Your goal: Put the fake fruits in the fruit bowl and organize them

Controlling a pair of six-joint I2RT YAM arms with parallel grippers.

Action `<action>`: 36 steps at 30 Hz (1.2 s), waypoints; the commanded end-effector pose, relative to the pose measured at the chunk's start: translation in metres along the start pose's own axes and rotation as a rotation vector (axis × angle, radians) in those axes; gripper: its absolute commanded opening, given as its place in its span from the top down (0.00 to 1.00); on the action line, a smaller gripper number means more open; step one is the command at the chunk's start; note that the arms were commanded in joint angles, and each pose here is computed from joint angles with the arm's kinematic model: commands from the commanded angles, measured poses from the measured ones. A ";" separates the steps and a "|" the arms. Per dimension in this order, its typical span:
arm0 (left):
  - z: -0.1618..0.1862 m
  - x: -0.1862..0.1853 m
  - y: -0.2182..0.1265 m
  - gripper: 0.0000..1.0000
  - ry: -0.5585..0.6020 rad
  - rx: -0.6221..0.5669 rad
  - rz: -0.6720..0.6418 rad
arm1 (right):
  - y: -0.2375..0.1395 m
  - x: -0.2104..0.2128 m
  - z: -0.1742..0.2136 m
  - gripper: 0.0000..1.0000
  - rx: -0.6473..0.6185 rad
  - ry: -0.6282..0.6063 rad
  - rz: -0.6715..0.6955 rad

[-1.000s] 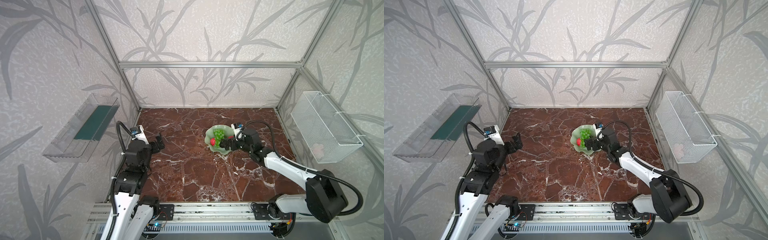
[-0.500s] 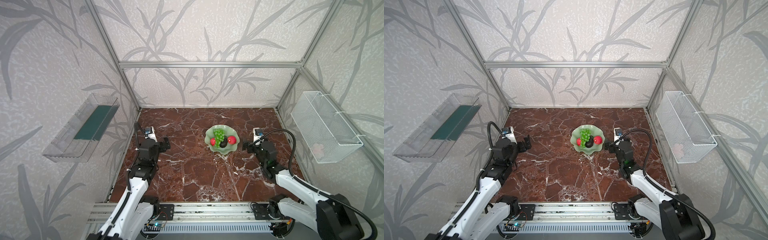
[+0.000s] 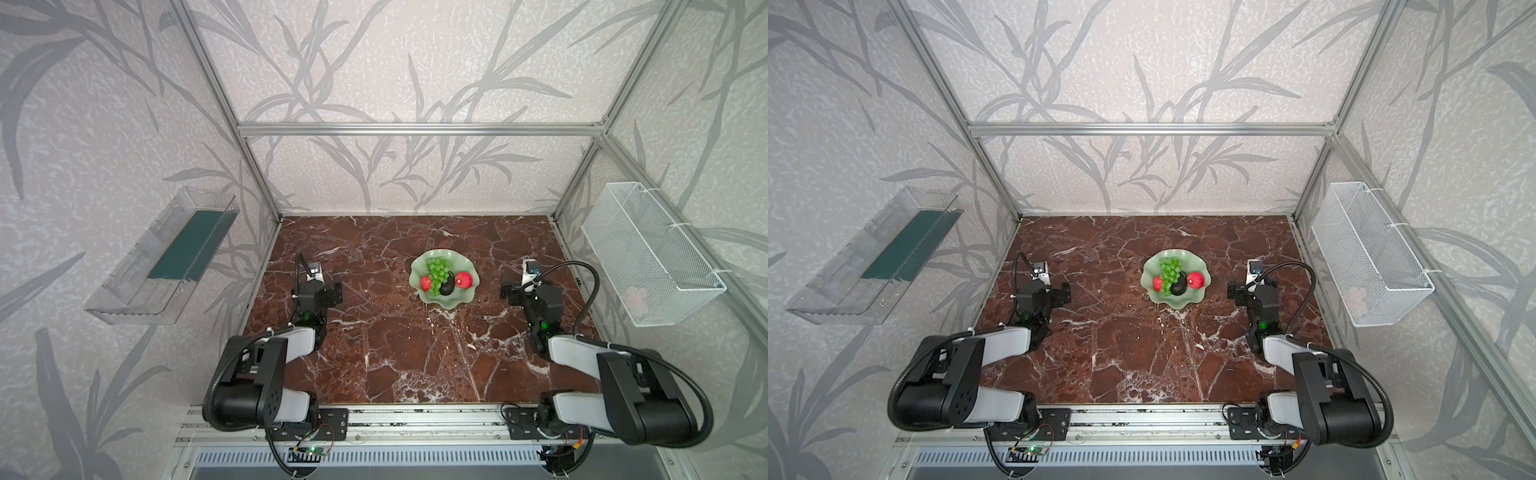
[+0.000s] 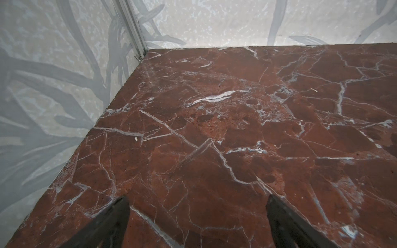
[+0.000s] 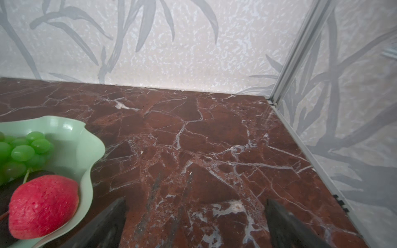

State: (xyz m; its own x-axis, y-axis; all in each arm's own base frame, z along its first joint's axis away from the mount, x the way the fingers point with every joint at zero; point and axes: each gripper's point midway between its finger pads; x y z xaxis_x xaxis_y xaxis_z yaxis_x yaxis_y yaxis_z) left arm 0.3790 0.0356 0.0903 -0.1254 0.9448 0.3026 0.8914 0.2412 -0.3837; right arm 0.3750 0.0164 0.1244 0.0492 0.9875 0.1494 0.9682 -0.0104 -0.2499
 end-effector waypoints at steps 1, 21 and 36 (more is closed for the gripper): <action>-0.014 0.002 0.011 0.01 -0.032 -0.122 -0.007 | 0.009 0.010 0.008 0.01 -0.016 -0.004 -0.066; -0.009 0.014 0.012 0.01 -0.065 -0.075 -0.077 | 0.021 0.010 0.024 0.01 0.014 -0.022 -0.061; -0.010 0.012 0.009 0.01 -0.075 -0.099 -0.045 | 0.019 0.008 0.024 0.01 0.001 -0.018 -0.048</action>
State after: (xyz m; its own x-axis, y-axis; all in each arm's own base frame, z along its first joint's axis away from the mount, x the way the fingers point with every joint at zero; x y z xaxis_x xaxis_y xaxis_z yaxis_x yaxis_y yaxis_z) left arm 0.3896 0.0484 0.0917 -0.1995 0.9442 0.2623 0.9054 0.2800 -0.3193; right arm 0.3870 0.0284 0.0904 -0.0019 0.9888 0.1489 0.9572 0.0449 -0.2860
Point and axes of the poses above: each gripper's point midway between its finger pads, its own y axis out along the fingers, its own x axis along the line the jaws close on, z = x × y, and after that the axes turned 13 degrees about y, right-handed
